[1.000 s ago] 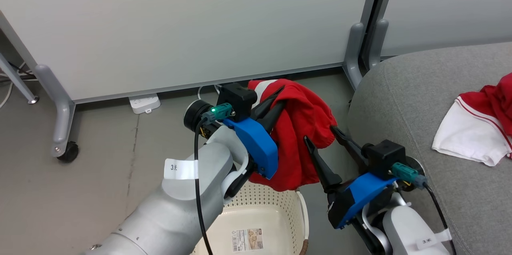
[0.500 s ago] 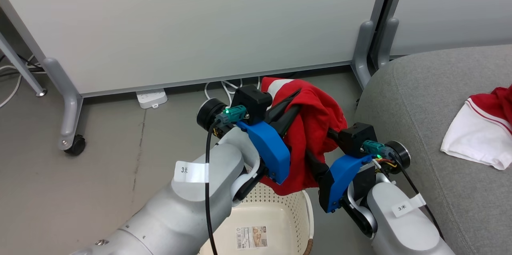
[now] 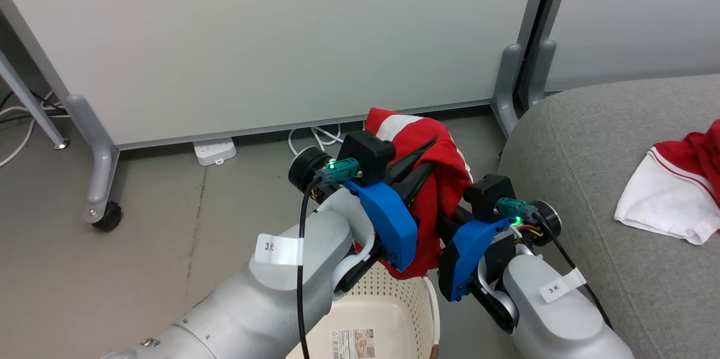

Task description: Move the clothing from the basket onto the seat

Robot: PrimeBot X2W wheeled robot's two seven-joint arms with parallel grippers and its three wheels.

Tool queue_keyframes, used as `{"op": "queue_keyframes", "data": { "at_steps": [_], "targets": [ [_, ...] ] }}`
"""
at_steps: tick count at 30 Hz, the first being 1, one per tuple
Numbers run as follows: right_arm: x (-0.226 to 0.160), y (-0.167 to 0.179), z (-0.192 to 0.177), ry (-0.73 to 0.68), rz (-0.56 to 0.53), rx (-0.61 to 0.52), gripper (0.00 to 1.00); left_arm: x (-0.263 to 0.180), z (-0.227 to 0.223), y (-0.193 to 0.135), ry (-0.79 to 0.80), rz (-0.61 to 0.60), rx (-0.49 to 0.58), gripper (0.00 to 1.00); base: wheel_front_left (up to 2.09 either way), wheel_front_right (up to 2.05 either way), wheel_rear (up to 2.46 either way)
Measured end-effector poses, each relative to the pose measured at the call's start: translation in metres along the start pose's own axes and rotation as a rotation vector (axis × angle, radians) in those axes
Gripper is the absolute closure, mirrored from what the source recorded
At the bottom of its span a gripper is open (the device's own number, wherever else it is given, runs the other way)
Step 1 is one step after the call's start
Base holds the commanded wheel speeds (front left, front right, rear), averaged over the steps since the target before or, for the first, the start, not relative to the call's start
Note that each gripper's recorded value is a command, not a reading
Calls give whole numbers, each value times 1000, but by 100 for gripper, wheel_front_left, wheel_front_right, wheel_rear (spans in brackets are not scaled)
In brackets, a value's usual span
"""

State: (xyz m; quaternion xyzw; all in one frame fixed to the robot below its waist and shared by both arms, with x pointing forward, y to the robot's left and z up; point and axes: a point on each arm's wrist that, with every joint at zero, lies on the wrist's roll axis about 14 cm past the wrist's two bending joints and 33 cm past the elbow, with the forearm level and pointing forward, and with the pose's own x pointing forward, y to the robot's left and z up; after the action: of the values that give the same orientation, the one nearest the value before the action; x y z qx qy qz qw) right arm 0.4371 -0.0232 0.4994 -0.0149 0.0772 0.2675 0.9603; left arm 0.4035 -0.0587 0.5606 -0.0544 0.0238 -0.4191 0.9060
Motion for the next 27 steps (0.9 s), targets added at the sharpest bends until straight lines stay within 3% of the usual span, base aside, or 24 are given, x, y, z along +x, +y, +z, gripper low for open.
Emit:
{"op": "queue_keyframes", "data": {
  "at_steps": [27],
  "targets": [
    [-7,-12,-9,11,-35,16,100,4,-4,1,11,4,-8,100,0,0,0]
  ]
}}
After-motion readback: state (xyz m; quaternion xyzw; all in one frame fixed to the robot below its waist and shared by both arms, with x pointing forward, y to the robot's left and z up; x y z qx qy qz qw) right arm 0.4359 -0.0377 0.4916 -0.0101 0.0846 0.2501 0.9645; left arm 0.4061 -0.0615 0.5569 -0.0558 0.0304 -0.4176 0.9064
